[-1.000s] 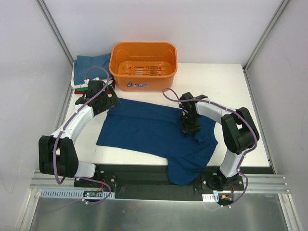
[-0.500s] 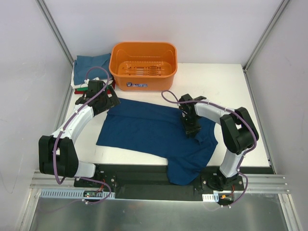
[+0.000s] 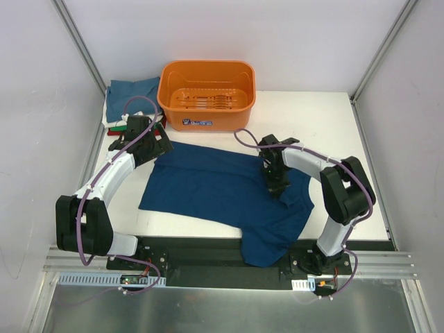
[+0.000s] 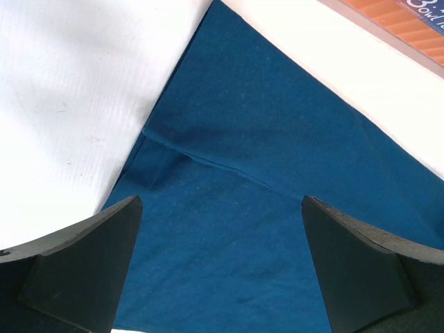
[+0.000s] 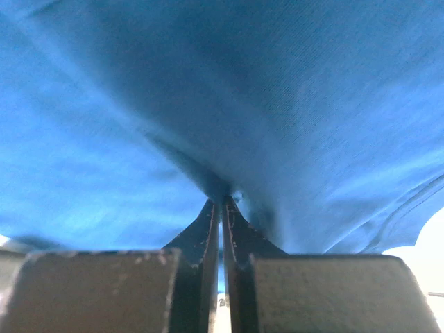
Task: Fold and stack the t-shirts
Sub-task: Fold the flattened tshirt in 1/3 of the way
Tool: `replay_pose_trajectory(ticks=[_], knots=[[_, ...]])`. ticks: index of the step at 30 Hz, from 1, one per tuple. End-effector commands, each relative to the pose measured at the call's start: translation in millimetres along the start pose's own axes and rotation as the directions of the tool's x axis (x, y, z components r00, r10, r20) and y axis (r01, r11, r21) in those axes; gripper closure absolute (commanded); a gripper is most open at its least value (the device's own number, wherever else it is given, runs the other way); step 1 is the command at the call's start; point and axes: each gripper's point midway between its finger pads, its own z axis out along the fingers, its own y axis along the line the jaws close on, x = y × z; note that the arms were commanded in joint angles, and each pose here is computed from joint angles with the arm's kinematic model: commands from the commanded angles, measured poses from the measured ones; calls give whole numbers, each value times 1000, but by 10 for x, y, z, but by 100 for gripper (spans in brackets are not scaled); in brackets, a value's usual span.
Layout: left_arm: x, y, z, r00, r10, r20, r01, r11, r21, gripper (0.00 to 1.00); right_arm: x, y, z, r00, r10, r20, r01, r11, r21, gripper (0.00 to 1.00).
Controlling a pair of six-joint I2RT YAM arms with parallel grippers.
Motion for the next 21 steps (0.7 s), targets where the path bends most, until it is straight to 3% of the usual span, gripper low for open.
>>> replay_pose_trajectory(ticks=[1,12,16,19,21], knots=[[-106,3,-95,999,4,42,-4,1000,2,1,78,261,-443,999,29,14,-27,989,-143,99],[-152,27,-126,998,11,59,-10,1000,-13,1,220,705,-779,996,29,-79,-54,938,-342,99],[-165,40,-135,998,14,64,-12,1000,-21,1,219,797,-769,991,33,-133,-78,934,-349,99],[-159,38,-134,998,15,59,-14,1000,-20,1,222,751,-685,984,55,-168,-104,949,-299,89],[-158,38,-132,998,17,58,-16,1000,-21,1,196,709,-651,984,63,-168,-108,957,-270,69]])
